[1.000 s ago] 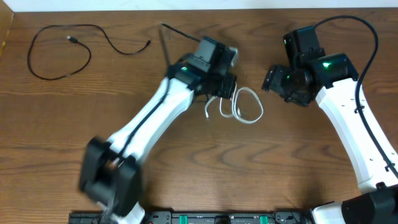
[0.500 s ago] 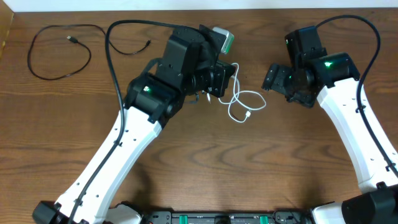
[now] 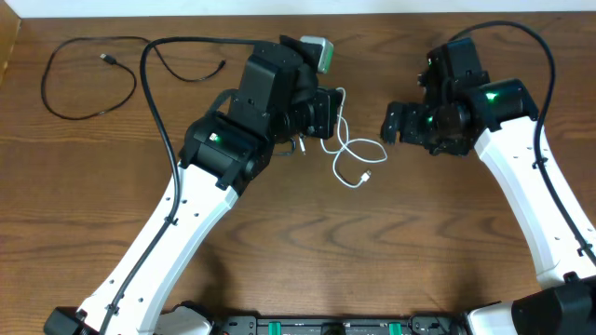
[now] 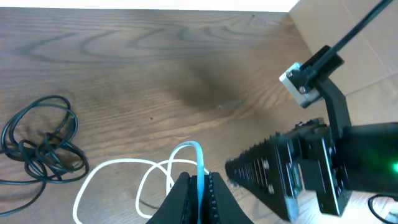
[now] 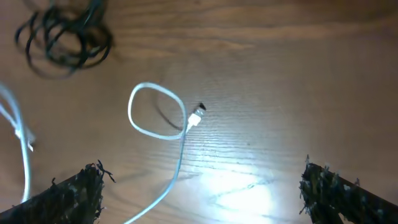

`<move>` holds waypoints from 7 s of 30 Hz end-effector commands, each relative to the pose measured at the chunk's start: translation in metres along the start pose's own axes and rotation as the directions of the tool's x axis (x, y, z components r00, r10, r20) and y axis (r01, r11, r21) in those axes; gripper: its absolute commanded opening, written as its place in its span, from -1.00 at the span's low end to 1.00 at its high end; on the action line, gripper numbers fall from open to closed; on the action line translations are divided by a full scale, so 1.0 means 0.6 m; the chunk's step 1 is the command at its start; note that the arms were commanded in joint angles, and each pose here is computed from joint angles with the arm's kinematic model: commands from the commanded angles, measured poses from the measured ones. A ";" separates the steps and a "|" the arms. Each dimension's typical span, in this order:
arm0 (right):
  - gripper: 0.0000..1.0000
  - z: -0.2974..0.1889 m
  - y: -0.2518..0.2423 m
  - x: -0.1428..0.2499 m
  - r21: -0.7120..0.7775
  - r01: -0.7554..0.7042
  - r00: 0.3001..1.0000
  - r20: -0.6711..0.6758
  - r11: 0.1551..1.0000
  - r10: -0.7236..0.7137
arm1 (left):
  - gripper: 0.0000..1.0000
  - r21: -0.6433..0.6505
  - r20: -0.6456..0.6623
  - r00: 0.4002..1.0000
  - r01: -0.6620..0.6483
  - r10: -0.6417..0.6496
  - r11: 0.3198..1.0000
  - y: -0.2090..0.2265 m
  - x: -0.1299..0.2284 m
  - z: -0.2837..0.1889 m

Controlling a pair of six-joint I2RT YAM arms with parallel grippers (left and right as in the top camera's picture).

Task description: Untangle cables

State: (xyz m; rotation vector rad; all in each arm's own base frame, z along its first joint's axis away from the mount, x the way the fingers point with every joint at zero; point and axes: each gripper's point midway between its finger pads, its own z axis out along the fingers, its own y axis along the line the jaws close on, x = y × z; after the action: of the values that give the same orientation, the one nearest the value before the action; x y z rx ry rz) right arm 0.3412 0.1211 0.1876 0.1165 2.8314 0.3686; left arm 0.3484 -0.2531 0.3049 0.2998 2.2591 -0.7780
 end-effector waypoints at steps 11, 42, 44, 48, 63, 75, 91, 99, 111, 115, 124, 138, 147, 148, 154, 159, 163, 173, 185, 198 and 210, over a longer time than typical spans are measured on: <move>0.99 -0.028 0.115 0.045 -0.396 0.656 0.738 0.159 0.643 -0.656 | -0.85 -0.046 0.080 0.964 0.257 -0.253 0.965 0.043 -0.036 -0.022; 0.18 0.011 0.166 0.055 -0.246 0.898 0.425 0.271 0.364 -0.864 | -0.85 0.210 -0.076 0.869 0.493 -0.488 0.845 -0.007 -0.047 -0.041; 0.15 0.012 0.166 0.050 -0.240 0.892 0.441 0.272 0.383 -0.855 | -0.85 0.209 -0.076 0.869 0.493 -0.488 0.845 -0.006 -0.047 -0.041; 0.03 0.013 0.165 0.045 -0.230 0.887 0.454 0.269 0.401 -0.849 | -0.85 0.210 -0.076 0.870 0.492 -0.488 0.845 -0.006 -0.047 -0.041; -0.98 0.012 0.165 0.033 -0.247 0.797 0.601 0.242 0.550 -0.762 | -0.85 -0.009 0.005 0.868 0.497 -0.497 0.868 0.072 -0.023 -0.036; -0.98 -0.059 0.202 -0.018 -0.277 0.633 0.765 0.371 0.723 -0.527 | 0.11 -0.178 -0.083 0.910 0.388 -0.407 0.904 0.114 0.040 -0.039; -0.98 -0.139 0.198 -0.022 -0.315 0.537 0.814 0.439 0.783 -0.381 | 0.12 0.015 -0.155 0.853 0.507 -0.498 0.862 0.047 0.025 -0.035; -0.98 -0.143 0.208 -0.013 -0.357 0.541 0.819 0.430 0.762 -0.380 | 0.11 0.070 -0.183 0.759 0.644 -0.625 0.762 0.022 0.009 -0.036; -0.98 -0.149 0.211 -0.011 -0.420 0.479 0.860 0.400 0.771 -0.317 | -0.06 0.050 -0.103 0.965 0.246 -0.240 0.968 0.051 0.009 -0.033; -0.98 -0.154 0.218 -0.003 -0.465 0.481 0.866 0.388 0.743 -0.316 | -0.05 0.067 -0.107 0.994 0.022 -0.015 0.998 0.053 0.017 -0.033; -0.98 -0.160 0.224 -0.004 -0.538 0.358 0.924 0.325 0.764 -0.204 | -0.04 0.235 -0.074 0.913 -0.375 0.401 0.897 -0.015 0.043 -0.027; -0.98 -0.174 0.242 0.017 -0.619 0.357 0.932 0.288 0.700 -0.221 | -0.05 0.064 -0.092 0.887 -0.449 0.453 0.891 0.024 0.031 -0.003; -0.98 -0.169 0.234 0.022 -0.616 0.334 0.941 0.260 0.713 -0.216 | -0.12 0.014 -0.065 0.884 -0.462 0.462 0.887 0.032 0.014 -0.002; -0.98 -0.169 0.234 0.022 -0.616 0.334 0.941 0.261 0.713 -0.216 | -0.11 0.021 -0.065 0.884 -0.462 0.462 0.887 0.030 0.015 -0.002; -0.98 -0.169 0.234 0.021 -0.619 0.328 0.943 0.258 0.714 -0.209 | -0.13 0.106 -0.056 0.885 -0.454 0.461 0.885 0.008 0.024 -0.003; -0.98 -0.173 0.239 0.025 -0.636 0.321 0.946 0.249 0.701 -0.208 | -0.28 0.141 -0.050 0.886 -0.451 0.461 0.881 -0.002 0.027 -0.005; -0.98 -0.178 0.244 0.031 -0.660 0.319 0.947 0.238 0.680 -0.214 | -0.30 0.175 -0.043 0.885 -0.450 0.464 0.875 -0.012 0.030 -0.006; -0.98 -0.187 0.252 0.040 -0.699 0.315 0.949 0.222 0.642 -0.224 | -0.55 0.175 -0.043 0.885 -0.450 0.464 0.875 -0.012 0.030 -0.006; -0.98 -0.186 0.234 0.025 -0.686 0.297 0.955 0.225 0.664 -0.194 | -0.85 0.175 -0.042 0.885 -0.450 0.464 0.876 -0.012 0.029 -0.006; 0.99 -0.112 0.110 -0.005 -0.310 0.162 0.972 0.215 0.937 -0.097 | -0.85 0.138 0.093 0.980 -0.190 0.179 0.972 -0.013 -0.052 -0.043; 0.99 -0.100 0.074 0.001 -0.203 0.122 0.978 0.194 0.971 -0.082 | -0.85 -0.177 0.339 0.932 -0.070 0.128 0.982 0.112 -0.169 -0.108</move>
State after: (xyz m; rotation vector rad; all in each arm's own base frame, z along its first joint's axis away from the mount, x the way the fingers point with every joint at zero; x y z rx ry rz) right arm 0.3219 0.1573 0.2542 -0.0605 2.5907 0.6496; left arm 0.4007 -0.1848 0.3483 0.2811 2.0295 -0.6072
